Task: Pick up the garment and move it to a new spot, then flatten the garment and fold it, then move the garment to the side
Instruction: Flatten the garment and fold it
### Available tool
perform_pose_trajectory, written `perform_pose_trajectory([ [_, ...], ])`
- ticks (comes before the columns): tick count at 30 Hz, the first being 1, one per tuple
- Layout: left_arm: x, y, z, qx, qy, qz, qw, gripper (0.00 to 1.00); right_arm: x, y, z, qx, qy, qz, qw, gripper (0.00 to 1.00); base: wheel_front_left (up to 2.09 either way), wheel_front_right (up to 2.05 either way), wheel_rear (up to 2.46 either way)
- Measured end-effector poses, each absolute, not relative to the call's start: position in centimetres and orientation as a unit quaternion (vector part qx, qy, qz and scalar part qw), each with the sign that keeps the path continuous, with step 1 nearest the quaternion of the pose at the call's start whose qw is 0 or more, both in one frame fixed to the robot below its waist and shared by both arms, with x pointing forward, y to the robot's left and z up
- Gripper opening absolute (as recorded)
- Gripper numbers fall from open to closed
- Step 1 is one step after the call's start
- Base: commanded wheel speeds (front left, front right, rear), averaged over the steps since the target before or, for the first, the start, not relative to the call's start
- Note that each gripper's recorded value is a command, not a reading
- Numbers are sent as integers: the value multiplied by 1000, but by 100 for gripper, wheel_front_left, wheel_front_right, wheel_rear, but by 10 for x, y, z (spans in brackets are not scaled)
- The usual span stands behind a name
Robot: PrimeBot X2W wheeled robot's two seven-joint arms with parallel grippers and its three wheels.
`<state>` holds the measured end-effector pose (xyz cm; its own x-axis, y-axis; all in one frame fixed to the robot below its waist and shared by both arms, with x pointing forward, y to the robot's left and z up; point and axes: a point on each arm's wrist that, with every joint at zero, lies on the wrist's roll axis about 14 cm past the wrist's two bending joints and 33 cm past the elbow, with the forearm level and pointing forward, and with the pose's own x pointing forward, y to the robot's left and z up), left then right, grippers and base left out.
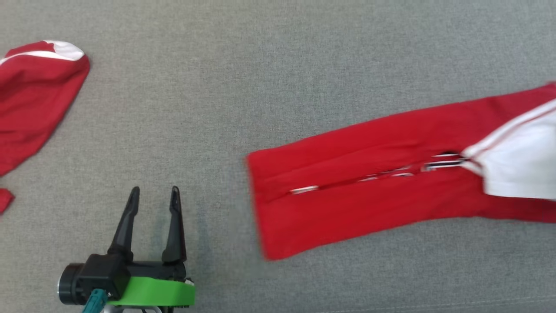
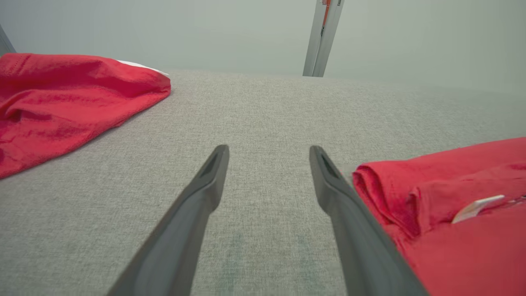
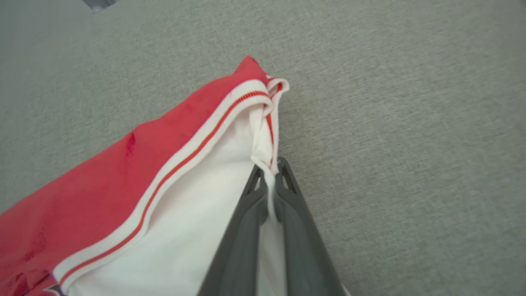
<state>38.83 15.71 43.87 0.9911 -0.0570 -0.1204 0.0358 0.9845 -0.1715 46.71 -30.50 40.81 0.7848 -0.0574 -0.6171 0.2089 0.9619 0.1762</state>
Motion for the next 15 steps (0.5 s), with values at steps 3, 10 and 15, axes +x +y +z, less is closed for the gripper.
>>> perform_pose_trajectory([
  [3, 381, 161, 440, -88, 61, -16, 994, 100, 466, -348, 443, 98, 284, -117, 946, 0, 0, 0, 0],
  [10, 360, 171, 445, -88, 57, 0, 994, 100, 476, -323, 516, 85, 223, -55, 970, 0, 0, 0, 0],
  [15, 351, 172, 455, -89, 42, 2, 995, 100, 457, -265, 521, 86, 231, 25, 969, 0, 0, 0, 0],
])
